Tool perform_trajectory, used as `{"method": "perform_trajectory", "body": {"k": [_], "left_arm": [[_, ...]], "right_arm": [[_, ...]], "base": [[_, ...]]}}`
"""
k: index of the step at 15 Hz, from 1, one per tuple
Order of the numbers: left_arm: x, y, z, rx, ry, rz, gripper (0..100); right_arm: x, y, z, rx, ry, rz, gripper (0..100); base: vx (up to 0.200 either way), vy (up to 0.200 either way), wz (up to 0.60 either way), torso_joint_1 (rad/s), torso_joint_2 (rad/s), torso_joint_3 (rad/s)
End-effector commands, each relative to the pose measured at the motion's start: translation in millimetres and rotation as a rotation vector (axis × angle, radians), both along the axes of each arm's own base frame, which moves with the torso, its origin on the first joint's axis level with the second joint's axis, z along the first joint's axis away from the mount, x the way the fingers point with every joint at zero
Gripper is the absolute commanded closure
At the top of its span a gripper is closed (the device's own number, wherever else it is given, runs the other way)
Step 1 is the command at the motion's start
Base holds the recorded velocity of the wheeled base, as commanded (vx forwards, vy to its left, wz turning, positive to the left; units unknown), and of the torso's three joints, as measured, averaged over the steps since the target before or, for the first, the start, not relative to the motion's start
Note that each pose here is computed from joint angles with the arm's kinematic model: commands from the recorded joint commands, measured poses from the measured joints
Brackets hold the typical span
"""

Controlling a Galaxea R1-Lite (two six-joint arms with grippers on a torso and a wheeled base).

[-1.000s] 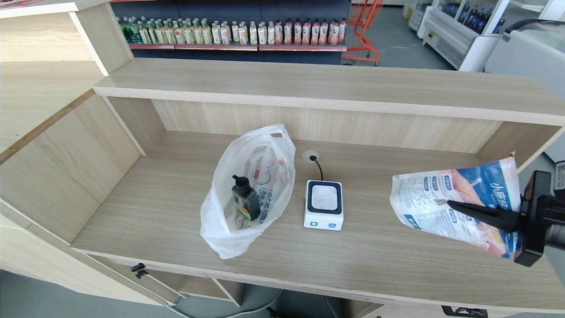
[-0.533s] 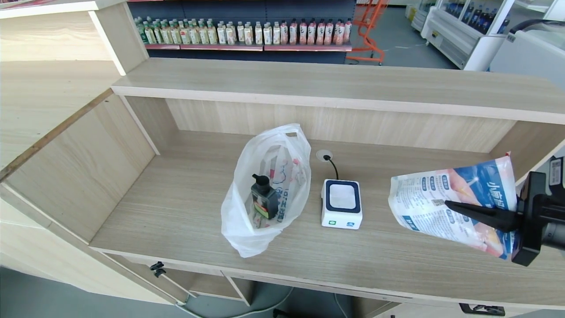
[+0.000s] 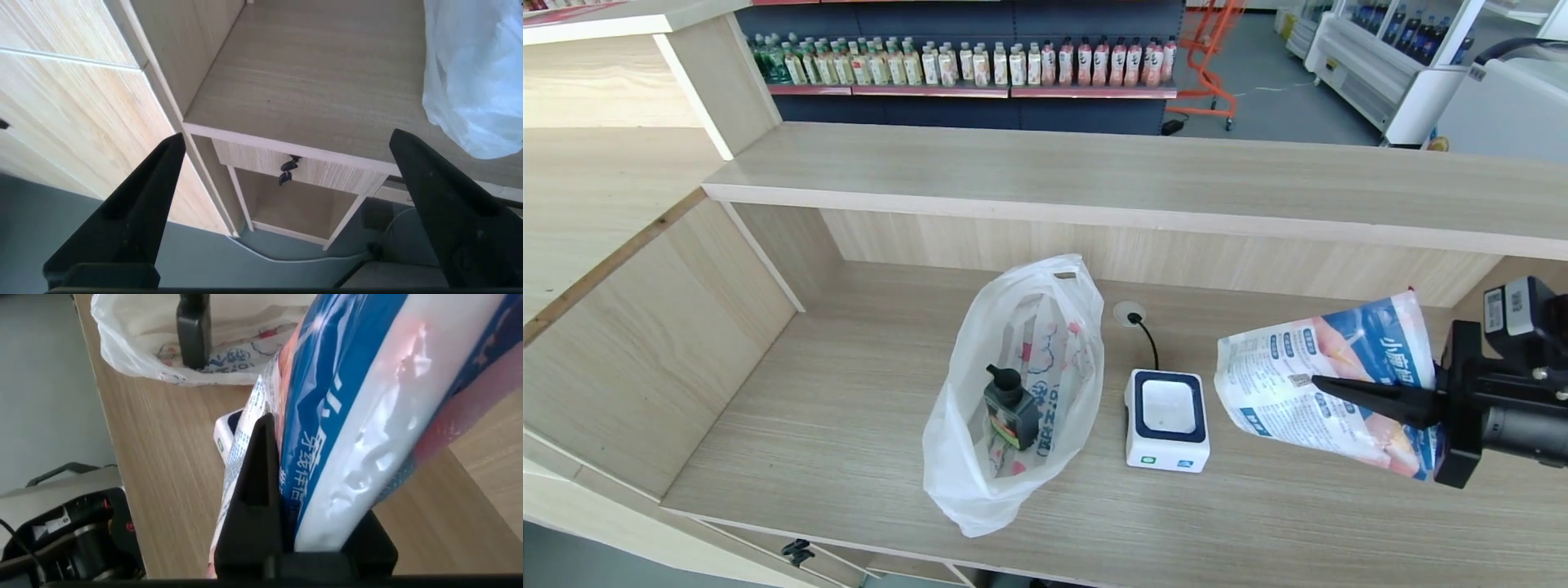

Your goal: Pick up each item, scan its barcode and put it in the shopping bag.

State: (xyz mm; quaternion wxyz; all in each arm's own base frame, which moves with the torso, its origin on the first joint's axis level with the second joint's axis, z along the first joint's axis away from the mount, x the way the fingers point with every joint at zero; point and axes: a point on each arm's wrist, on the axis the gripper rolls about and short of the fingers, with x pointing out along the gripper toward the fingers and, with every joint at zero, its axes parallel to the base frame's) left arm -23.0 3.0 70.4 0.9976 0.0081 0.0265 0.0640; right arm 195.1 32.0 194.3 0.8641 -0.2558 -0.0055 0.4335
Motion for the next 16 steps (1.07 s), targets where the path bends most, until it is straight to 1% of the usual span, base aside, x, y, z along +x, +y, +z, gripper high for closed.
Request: {"method": "perform_trajectory", "body": {"k": [1,4,7,9,13,16], "left_arm": [[0.0,0.0,0.0,0.0,0.0,0.0,0],[0.0,0.0,0.0,0.0,0.0,0.0,0],[0.0,0.0,0.0,0.0,0.0,0.0,0],[0.0,0.0,0.0,0.0,0.0,0.0,0],[0.0,0.0,0.0,0.0,0.0,0.0,0],[0.0,0.0,0.0,0.0,0.0,0.0,0]], "right_arm": [[13.8,1.4,-13.2,-0.011,0.045,0.006,100],[33.9,5.2,-28.9,-0.061,0.025,0.054,100],[59.9,15.2,-50.0,-0.113,-0.046,0.134,100],[73.1,20.6,-59.7,-0.104,-0.076,0.168,100],[85.7,46.3,-60.1,-0.105,-0.104,0.242,100],[97.4,60.1,-65.0,-0.111,-0.128,0.26,100]], "base": [[0.0,0.0,0.0,0.0,0.0,0.0],[0.0,0.0,0.0,0.0,0.0,0.0],[0.0,0.0,0.0,0.0,0.0,0.0],[0.0,0.0,0.0,0.0,0.0,0.0],[0.0,0.0,0.0,0.0,0.0,0.0],[0.0,0.0,0.0,0.0,0.0,0.0]]}}
